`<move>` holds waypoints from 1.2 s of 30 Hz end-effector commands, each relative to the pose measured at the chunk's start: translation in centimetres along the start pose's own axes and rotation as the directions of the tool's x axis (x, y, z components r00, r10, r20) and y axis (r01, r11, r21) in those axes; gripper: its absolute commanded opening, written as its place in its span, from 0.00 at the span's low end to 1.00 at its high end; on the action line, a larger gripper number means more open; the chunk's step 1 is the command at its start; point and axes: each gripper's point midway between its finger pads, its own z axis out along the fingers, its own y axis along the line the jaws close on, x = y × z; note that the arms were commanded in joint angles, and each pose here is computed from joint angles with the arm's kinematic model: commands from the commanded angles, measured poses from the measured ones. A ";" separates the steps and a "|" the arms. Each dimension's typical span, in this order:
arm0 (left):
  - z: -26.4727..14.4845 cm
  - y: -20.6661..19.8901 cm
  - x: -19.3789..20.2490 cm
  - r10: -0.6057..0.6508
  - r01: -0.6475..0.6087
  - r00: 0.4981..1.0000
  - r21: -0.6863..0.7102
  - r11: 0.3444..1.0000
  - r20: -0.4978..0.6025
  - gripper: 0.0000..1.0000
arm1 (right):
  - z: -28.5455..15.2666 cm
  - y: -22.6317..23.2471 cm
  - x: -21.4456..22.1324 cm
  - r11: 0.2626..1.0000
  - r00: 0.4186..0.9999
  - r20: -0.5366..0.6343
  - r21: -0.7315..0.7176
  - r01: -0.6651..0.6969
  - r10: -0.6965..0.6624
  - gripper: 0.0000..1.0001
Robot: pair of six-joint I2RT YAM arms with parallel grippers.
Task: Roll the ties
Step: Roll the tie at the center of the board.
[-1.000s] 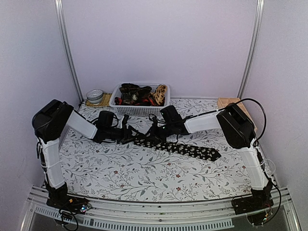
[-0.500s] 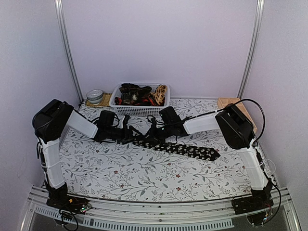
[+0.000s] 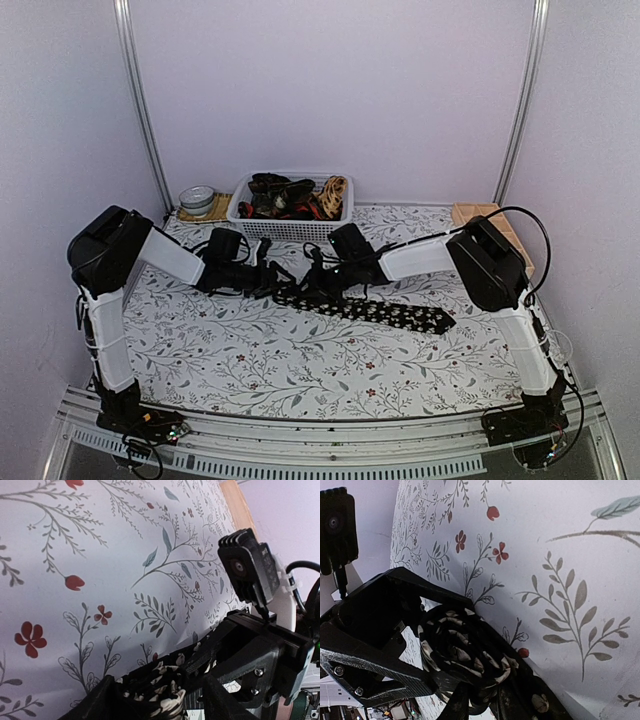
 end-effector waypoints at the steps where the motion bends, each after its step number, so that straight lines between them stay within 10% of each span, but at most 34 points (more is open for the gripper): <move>1: 0.4 3.1 3.2 -0.061 0.049 0.994 -0.142 0.989 -0.085 0.59 | 0.7 -1.1 2.5 0.998 0.998 -0.067 0.058 -0.006 0.010 0.23; 9: 0.3 3.4 3.0 -0.047 0.032 0.995 -0.177 0.984 -0.083 0.60 | 0.4 -0.1 2.0 0.998 0.998 -0.054 0.066 0.020 -0.016 0.21; 23: -3.7 0.8 -0.1 0.011 -0.010 1.000 -0.208 0.978 0.001 0.91 | 2.3 -3.9 3.0 0.991 0.997 -0.077 0.130 -0.009 0.020 0.11; 36: -2.5 1.0 5.2 -0.103 0.099 0.992 -0.046 0.994 -0.072 0.82 | 2.3 -4.2 3.1 0.991 0.997 -0.075 0.136 -0.011 0.021 0.11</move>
